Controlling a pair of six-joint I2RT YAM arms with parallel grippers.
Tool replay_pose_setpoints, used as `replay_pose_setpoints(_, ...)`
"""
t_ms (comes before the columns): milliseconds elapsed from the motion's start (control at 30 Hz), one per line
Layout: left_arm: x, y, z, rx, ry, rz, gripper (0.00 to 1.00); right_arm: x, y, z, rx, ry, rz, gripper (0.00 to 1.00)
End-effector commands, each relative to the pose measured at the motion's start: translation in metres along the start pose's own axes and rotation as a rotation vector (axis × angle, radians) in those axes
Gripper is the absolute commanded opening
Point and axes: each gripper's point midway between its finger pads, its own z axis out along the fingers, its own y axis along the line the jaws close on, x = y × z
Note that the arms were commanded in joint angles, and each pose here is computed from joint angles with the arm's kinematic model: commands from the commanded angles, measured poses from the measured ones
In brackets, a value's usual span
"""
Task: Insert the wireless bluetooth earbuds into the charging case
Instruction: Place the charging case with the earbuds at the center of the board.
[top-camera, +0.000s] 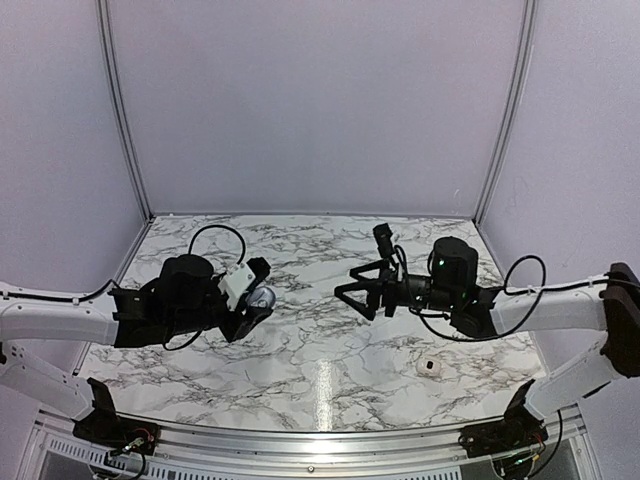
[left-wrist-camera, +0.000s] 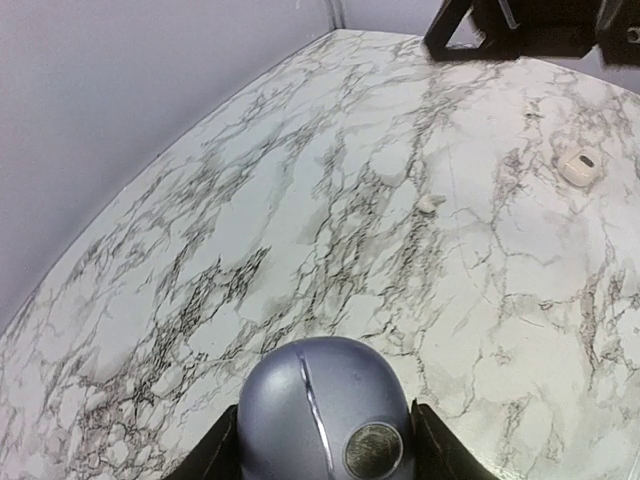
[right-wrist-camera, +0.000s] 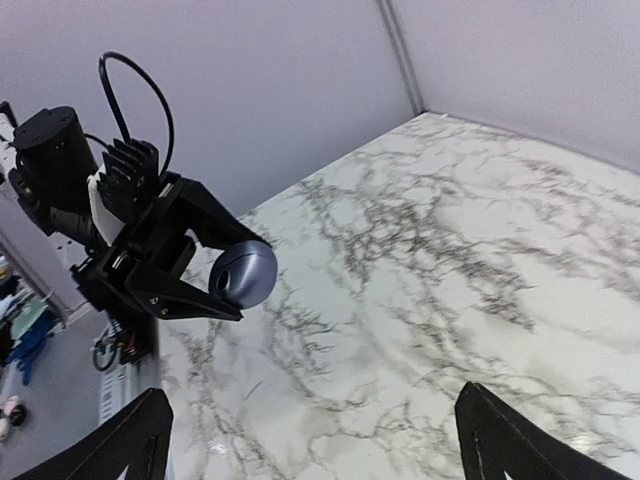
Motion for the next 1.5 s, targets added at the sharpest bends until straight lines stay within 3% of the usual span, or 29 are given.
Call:
replay_pose_setpoints(0, 0.004, 0.028, 0.018, -0.01, -0.009, -0.25, 0.28, -0.026, -0.047, -0.041, 0.348, -0.041, -0.142, 0.99)
replay_pose_setpoints(167, 0.031, 0.067, 0.047, -0.08, 0.076, -0.444, 0.27, -0.029, -0.06, -0.079, 0.528, -0.043, -0.131, 0.99)
replay_pose_setpoints(333, 0.067, 0.092, 0.08, -0.133, 0.183, -0.563, 0.27, 0.005, -0.054, -0.09, 0.534, 0.157, 0.011, 0.99)
replay_pose_setpoints(500, 0.088, 0.104, 0.099, -0.173, 0.265, -0.63, 0.32, 0.033, -0.054, -0.117, 0.626, 0.253, 0.194, 0.99)
replay_pose_setpoints(667, 0.105, 0.114, 0.108, -0.235, 0.328, -0.655, 0.33, 0.075, -0.066, -0.148, 0.805, 0.372, 0.377, 0.95)
replay_pose_setpoints(900, 0.119, 0.124, 0.113, -0.283, 0.384, -0.691, 0.35, 0.121, -0.082, -0.179, 0.997, 0.45, 0.51, 0.9)
replay_pose_setpoints(1267, 0.121, 0.126, 0.118, -0.276, 0.405, -0.698, 0.45, 0.172, -0.086, -0.188, 1.05, 0.502, 0.64, 0.81)
replay_pose_setpoints(1467, 0.121, 0.127, 0.119, -0.282, 0.396, -0.705, 0.63, 0.187, -0.089, -0.185, 1.051, 0.553, 0.629, 0.8)
